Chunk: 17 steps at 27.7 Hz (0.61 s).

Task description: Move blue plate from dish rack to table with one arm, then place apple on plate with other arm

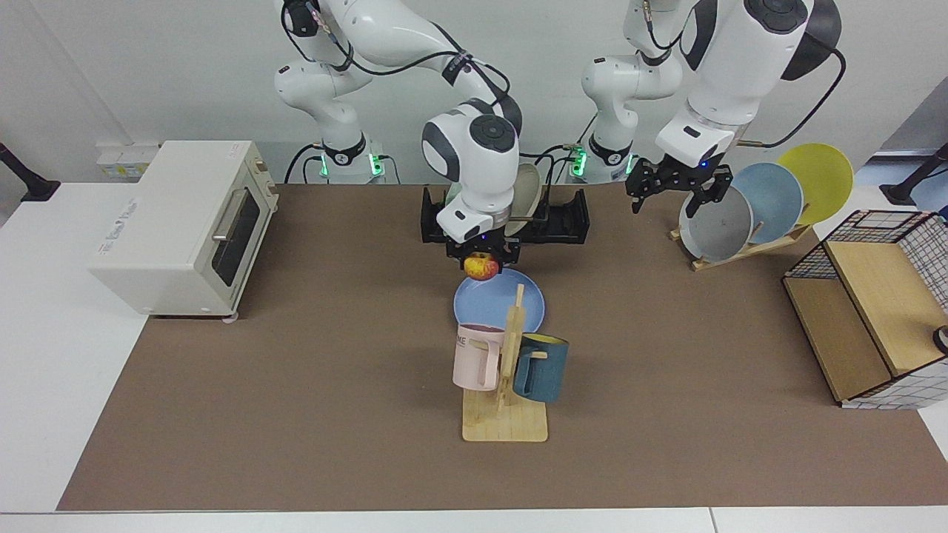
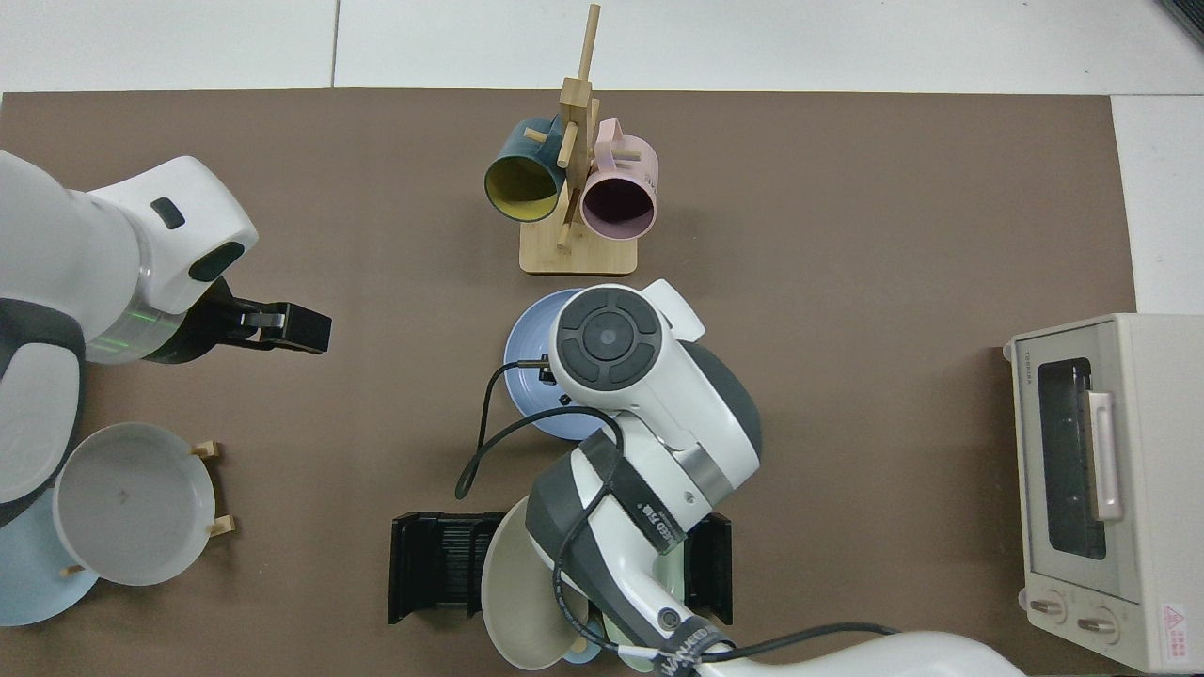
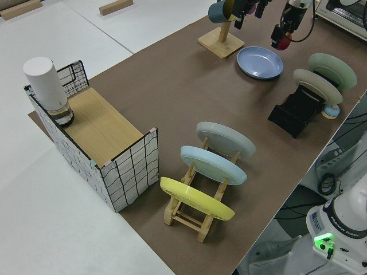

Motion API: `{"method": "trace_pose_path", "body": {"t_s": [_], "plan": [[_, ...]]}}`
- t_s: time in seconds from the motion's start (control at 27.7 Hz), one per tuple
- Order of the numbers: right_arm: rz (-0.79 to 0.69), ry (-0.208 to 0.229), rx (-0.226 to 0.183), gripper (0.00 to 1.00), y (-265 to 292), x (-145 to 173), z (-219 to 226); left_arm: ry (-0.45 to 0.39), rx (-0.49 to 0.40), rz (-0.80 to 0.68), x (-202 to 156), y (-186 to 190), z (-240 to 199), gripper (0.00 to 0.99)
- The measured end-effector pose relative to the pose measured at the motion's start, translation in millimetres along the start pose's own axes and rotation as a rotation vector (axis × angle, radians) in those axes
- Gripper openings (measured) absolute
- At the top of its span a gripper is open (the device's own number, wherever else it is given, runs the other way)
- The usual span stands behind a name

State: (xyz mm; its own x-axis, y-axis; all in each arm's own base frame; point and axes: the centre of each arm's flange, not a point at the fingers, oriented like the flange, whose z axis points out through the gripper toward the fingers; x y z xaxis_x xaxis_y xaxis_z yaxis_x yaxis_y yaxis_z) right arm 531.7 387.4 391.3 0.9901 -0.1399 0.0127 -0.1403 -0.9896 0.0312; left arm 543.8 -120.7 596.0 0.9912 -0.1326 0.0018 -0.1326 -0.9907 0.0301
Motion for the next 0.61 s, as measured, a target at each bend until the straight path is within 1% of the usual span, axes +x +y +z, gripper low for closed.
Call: {"method": "trace_pose_path", "body": {"t_s": [0.14,0.4,0.61], "plan": [[0.015,0.0,0.006,0.79,-18.3,-1.2,18.8,-0.009,0.0,-0.005,-0.2,-2.6,1.4,0.991],[0.027,-0.004,0.009,0.79,-25.6,1.6,44.3,-0.017,0.001,-0.003,-1.6,-1.8,0.6,0.991],[0.027,-0.014,0.003,0.79,-27.2,2.3,65.5,-0.004,0.001,-0.032,-2.2,-16.7,-6.5,0.991]]}}
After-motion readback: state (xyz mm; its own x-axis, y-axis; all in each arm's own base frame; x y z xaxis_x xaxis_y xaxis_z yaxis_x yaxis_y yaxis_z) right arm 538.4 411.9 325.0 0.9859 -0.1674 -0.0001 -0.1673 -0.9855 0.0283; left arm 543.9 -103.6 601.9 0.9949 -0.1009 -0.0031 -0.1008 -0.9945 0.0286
